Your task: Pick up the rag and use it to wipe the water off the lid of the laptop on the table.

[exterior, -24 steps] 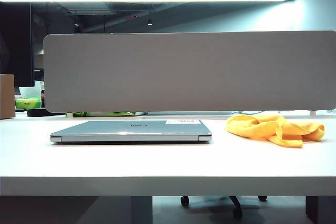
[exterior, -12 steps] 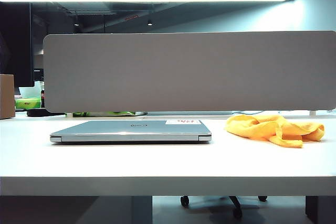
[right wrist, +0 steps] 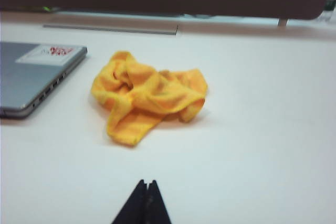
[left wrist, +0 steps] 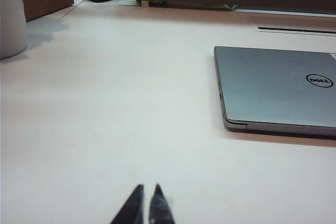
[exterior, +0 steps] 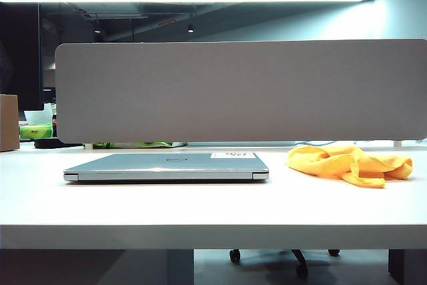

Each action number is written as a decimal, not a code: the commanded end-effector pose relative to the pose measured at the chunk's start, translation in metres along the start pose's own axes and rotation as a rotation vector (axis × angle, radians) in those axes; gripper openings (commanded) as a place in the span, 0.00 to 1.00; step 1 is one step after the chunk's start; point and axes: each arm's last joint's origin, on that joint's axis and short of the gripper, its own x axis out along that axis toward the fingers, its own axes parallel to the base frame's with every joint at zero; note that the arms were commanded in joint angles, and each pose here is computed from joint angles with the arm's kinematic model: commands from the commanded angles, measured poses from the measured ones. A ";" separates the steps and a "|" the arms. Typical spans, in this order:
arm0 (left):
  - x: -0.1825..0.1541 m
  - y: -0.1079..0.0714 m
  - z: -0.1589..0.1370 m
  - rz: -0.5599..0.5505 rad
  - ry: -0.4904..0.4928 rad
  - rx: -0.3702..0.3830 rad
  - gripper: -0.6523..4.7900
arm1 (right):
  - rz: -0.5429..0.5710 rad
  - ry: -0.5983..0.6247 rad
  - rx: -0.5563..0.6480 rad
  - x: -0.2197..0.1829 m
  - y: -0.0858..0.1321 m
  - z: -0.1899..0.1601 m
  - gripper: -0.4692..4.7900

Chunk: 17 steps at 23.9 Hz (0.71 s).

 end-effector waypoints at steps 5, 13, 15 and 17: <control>0.000 0.000 0.002 -0.002 -0.011 0.003 0.15 | 0.004 0.039 0.003 0.000 0.000 -0.005 0.08; 0.000 0.000 0.002 -0.002 -0.011 0.003 0.15 | 0.004 0.039 0.003 0.000 0.000 -0.005 0.08; 0.000 0.000 0.002 -0.002 -0.011 0.003 0.15 | 0.004 0.038 0.003 0.000 0.000 -0.005 0.08; 0.000 0.000 0.002 -0.002 -0.011 0.003 0.15 | 0.004 0.038 0.003 0.000 0.000 -0.005 0.08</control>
